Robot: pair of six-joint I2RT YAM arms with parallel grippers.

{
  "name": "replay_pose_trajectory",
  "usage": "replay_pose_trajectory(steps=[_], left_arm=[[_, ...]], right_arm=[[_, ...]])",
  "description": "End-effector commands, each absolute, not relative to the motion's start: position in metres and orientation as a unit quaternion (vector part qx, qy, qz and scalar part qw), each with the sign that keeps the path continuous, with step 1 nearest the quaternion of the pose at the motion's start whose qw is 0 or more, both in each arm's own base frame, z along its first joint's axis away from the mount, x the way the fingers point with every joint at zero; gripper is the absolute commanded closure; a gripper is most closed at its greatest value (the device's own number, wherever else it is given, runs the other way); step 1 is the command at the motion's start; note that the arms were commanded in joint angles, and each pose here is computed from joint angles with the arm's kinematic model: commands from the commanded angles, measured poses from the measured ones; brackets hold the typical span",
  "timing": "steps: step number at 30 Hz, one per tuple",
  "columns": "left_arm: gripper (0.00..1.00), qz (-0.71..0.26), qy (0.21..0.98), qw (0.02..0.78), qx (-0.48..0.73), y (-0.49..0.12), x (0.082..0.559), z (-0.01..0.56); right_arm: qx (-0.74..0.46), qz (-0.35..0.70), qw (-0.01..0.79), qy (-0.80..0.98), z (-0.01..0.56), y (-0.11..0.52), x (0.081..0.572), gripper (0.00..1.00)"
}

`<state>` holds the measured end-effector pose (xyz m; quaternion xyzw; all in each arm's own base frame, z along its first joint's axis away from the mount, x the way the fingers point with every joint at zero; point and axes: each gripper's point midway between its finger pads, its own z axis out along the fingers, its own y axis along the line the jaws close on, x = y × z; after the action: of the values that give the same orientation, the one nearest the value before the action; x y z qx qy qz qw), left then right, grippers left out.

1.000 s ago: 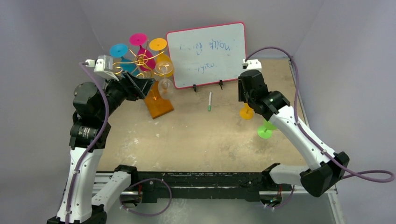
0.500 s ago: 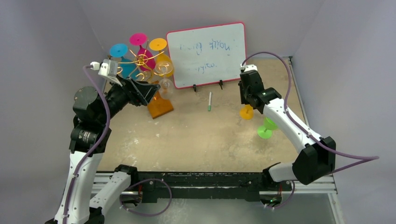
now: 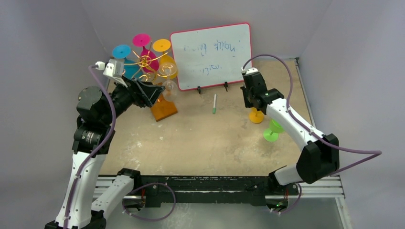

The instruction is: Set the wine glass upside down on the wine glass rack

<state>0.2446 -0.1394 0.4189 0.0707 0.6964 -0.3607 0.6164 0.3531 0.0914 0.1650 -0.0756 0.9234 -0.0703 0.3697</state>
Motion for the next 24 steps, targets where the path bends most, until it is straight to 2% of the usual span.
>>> replay_pose_trajectory(steps=[1,11,19,24], left_arm=[[0.34,-0.352,0.673,0.642,0.101,-0.141,0.242,0.431],[0.36,-0.337,0.660,0.658,0.135,-0.143,0.243,0.430],[0.36,-0.329,0.629,0.682,0.178,-0.147,0.237,0.436],[0.36,-0.301,0.616,0.683,0.253,-0.152,0.231,0.424]], right_arm=[[-0.082,-0.050,0.387,0.917,0.187,0.094,0.349,1.00],[-0.081,-0.021,0.430,0.899,0.242,0.093,0.332,1.00],[-0.141,0.105,0.460,0.870,0.278,0.131,0.305,1.00],[-0.195,0.215,0.475,0.831,0.307,0.167,0.283,1.00]])
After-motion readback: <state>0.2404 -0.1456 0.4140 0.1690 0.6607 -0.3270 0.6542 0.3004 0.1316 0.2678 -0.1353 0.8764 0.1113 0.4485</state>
